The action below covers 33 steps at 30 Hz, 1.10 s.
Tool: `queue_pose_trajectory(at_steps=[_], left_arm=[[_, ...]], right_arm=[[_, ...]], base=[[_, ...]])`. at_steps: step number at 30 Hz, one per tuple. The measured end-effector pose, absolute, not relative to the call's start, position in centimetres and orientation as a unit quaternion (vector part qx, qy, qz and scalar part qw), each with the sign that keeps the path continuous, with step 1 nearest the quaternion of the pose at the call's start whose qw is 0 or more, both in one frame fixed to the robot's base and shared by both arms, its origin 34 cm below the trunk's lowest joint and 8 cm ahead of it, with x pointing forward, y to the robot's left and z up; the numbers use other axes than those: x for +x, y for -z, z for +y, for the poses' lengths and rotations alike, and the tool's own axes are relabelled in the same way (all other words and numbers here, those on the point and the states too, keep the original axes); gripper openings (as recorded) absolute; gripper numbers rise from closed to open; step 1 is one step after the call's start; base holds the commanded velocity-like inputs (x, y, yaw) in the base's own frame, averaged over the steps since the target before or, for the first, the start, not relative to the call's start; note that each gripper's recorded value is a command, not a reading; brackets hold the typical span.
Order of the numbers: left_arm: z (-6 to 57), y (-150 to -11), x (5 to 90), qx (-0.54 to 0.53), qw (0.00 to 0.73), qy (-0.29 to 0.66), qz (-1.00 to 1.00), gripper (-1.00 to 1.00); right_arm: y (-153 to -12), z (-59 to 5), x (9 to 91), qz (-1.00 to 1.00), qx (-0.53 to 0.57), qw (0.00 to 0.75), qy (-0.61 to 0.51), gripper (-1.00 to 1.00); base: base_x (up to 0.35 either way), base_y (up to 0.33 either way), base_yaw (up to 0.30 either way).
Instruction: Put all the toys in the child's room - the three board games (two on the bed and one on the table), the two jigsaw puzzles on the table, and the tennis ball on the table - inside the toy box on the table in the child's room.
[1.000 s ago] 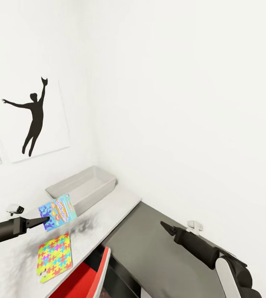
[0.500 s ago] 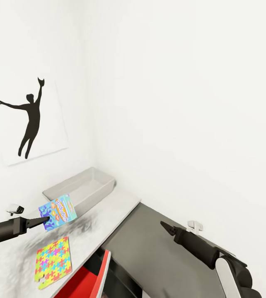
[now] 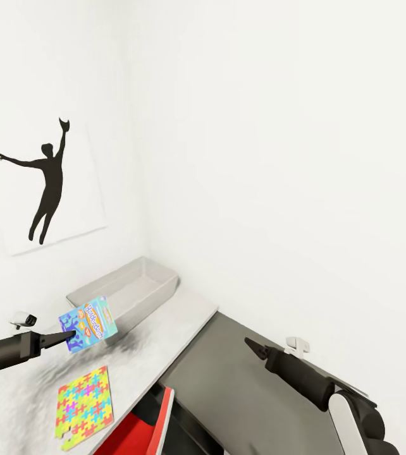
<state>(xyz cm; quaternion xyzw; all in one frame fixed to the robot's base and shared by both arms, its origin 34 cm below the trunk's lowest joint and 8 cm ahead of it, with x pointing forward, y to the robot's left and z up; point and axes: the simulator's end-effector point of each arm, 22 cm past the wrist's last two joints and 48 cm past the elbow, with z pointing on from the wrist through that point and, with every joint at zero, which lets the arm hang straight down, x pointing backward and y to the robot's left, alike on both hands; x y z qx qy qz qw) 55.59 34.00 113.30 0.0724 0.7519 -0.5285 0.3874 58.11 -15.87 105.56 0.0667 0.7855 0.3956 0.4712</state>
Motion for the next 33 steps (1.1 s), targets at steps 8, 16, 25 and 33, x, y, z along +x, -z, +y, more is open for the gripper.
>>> queue_pose_trajectory(at_steps=[8, 16, 25, 33], left_arm=[[34.00, -113.30, 55.59, 0.072, 0.387, 0.528, 0.752, -1.00], [34.00, -113.31, 55.58, 0.072, 0.387, 0.528, 0.752, -1.00], [34.00, -113.58, 55.50, 0.074, 0.390, 0.528, 0.751, -1.00], [34.00, -113.63, 55.48, 0.074, 0.390, 0.528, 0.751, -1.00]], right_arm=[[-105.57, -15.86, 58.11, 0.785, 0.066, 0.471, -0.396, 1.00], [-105.58, -15.87, 58.10, 0.785, 0.066, 0.471, -0.396, 1.00], [-105.87, -15.84, 58.06, 0.784, 0.065, 0.474, -0.396, 1.00], [-105.90, -15.85, 58.07, 0.784, 0.065, 0.474, -0.396, 1.00]], base=[[0.025, 0.060, 0.000], [0.038, 0.048, -0.003], [0.027, 0.007, -0.113], [0.022, 0.015, -0.016]])
